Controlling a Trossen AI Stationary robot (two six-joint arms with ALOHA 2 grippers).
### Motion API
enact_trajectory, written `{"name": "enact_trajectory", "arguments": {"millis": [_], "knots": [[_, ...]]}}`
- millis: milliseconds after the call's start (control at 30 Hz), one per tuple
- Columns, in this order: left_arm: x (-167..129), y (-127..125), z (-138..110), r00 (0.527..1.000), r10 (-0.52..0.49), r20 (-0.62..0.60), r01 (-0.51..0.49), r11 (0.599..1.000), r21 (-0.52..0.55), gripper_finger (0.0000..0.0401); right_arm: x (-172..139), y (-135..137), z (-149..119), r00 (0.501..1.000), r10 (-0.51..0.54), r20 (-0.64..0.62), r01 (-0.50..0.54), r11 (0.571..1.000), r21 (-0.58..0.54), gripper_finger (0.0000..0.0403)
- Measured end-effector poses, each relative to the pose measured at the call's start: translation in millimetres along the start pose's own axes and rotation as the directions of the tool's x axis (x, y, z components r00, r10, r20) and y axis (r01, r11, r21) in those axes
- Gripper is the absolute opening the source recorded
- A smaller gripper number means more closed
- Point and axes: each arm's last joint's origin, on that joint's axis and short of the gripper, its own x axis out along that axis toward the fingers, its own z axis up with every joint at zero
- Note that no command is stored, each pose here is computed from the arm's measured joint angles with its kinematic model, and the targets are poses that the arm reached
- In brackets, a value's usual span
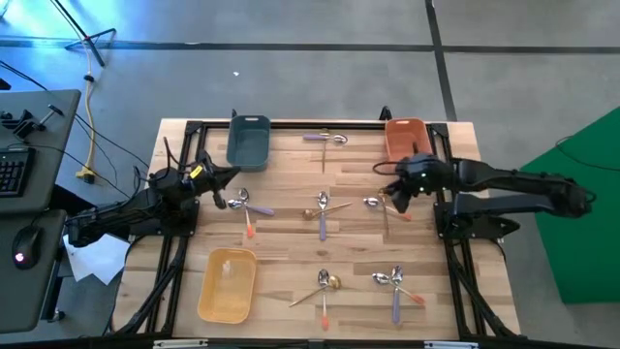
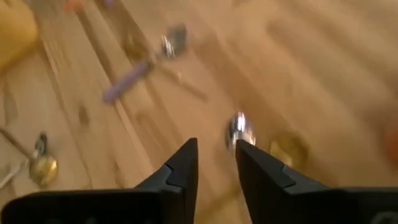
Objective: Sort silverware by color (type)
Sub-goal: Put the middle right orange spoon into the orange bin
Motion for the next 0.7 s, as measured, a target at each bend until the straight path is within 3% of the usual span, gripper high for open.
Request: {"name": "enact_trajectory", "arguments": {"millis": [233, 500, 700], "knots": [[0.0, 1.0, -0.2, 0.999, 0.035, -0.004, -0.035, 0.999, 0.0, 0.0, 31.7, 5.0, -21.7, 0.958, -0.023, -0.285, 0.033, 0.999, 0.03, 0.0121], [0.0, 1.1, -0.5, 0.999, 0.039, -0.007, -0.039, 0.999, 0.0, 0.0, 58.8, -2.9, -31.1, 0.9, -0.22, -0.377, 0.19, 0.975, -0.115, 0.0124], [0.0, 1.2, -2.0, 0.999, 0.043, -0.022, -0.043, 0.999, 0.002, 0.0, 78.1, -7.5, -34.6, 0.851, -0.252, -0.46, 0.218, 0.968, -0.127, 0.0124]]}}
